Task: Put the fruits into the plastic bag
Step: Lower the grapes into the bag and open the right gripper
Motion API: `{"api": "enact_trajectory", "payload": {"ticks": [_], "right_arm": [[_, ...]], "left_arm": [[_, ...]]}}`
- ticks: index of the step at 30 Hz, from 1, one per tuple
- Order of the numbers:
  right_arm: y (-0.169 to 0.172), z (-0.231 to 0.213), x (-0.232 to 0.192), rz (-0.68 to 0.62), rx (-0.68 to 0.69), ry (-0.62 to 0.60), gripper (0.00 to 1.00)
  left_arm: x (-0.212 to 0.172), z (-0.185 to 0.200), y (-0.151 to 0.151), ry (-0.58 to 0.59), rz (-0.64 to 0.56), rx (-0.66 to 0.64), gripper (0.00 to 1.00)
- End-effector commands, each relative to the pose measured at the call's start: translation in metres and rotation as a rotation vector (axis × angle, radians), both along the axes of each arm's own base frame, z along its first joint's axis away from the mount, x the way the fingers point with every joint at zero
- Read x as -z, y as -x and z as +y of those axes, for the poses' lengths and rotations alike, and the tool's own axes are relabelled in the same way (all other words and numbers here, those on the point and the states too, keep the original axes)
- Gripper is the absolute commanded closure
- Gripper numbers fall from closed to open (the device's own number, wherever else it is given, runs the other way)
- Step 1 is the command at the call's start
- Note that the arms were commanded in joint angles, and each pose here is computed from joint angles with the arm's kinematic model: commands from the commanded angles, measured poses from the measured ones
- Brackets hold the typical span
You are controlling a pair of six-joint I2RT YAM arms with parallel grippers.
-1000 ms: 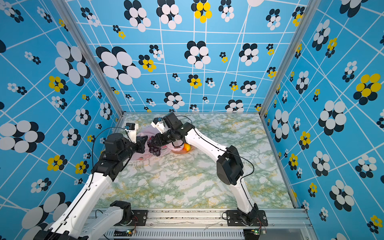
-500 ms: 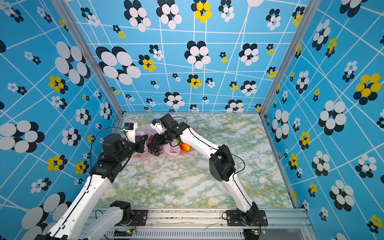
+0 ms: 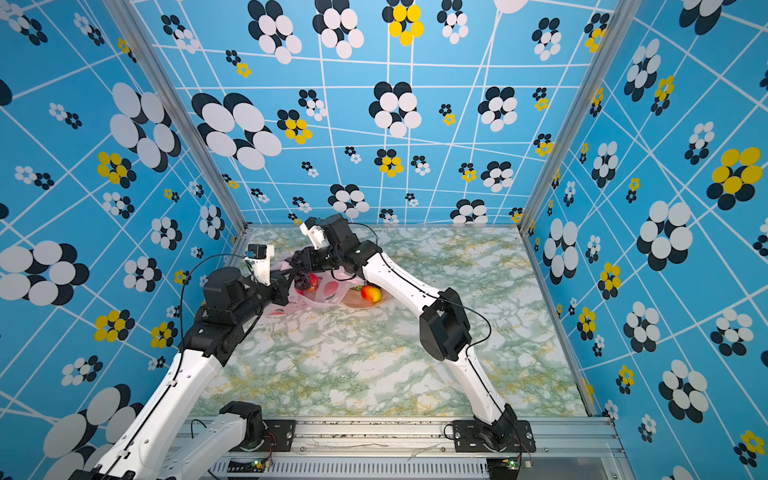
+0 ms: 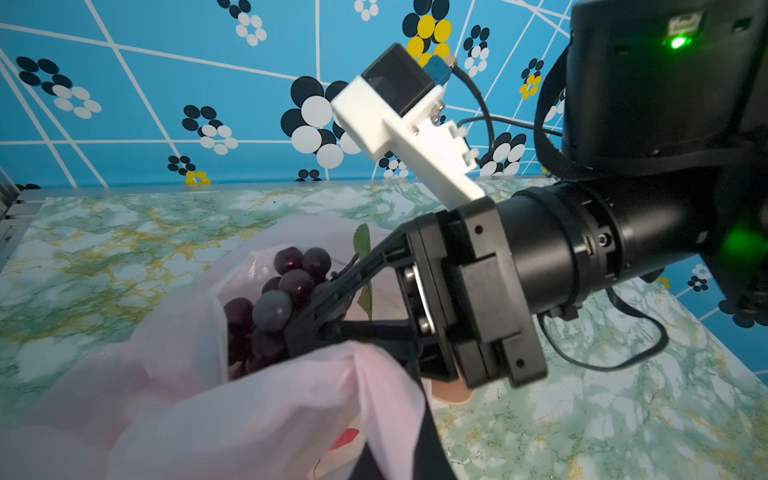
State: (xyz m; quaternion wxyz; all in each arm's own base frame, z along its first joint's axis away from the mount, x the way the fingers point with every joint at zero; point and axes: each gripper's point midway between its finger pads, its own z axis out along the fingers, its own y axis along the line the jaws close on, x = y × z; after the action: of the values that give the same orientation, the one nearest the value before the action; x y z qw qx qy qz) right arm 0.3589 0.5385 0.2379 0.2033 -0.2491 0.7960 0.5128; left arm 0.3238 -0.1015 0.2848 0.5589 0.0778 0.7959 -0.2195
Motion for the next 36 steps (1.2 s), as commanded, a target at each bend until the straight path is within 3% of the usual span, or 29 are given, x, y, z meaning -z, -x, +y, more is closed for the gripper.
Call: {"api": "enact_trajectory", "payload": {"ticks": [1,7,10,16,17,27,36], "right_arm": [[0.030,0.018,0.026,0.092,-0.102,-0.008,0.77],[0.034,0.020,0.058,0.185,-0.112,0.038,0.74],[0.035,0.025,0.065,0.213,-0.127,0.056,0.67],[0.038,0.024,0.058,0.182,-0.163,0.105,0.26],[0.035,0.020,0.057,0.151,-0.150,0.132,0.02],[0.018,-0.025,0.042,0.032,-0.045,0.295,0.01],[0.010,-0.051,0.018,-0.012,0.025,0.293,0.01]], "left_arm": [[-0.005,-0.002,-0.002,0.028,-0.012,0.007,1.00],[-0.006,-0.001,-0.002,0.033,-0.014,0.002,1.00],[-0.006,0.000,-0.002,0.036,-0.015,0.001,1.00],[-0.006,0.001,-0.001,0.030,-0.017,-0.006,1.00],[-0.006,0.001,-0.001,0.030,-0.018,-0.007,1.00],[-0.002,0.011,-0.004,0.002,-0.004,-0.060,1.00],[0.016,0.032,-0.013,-0.064,0.077,-0.179,1.00]]}}
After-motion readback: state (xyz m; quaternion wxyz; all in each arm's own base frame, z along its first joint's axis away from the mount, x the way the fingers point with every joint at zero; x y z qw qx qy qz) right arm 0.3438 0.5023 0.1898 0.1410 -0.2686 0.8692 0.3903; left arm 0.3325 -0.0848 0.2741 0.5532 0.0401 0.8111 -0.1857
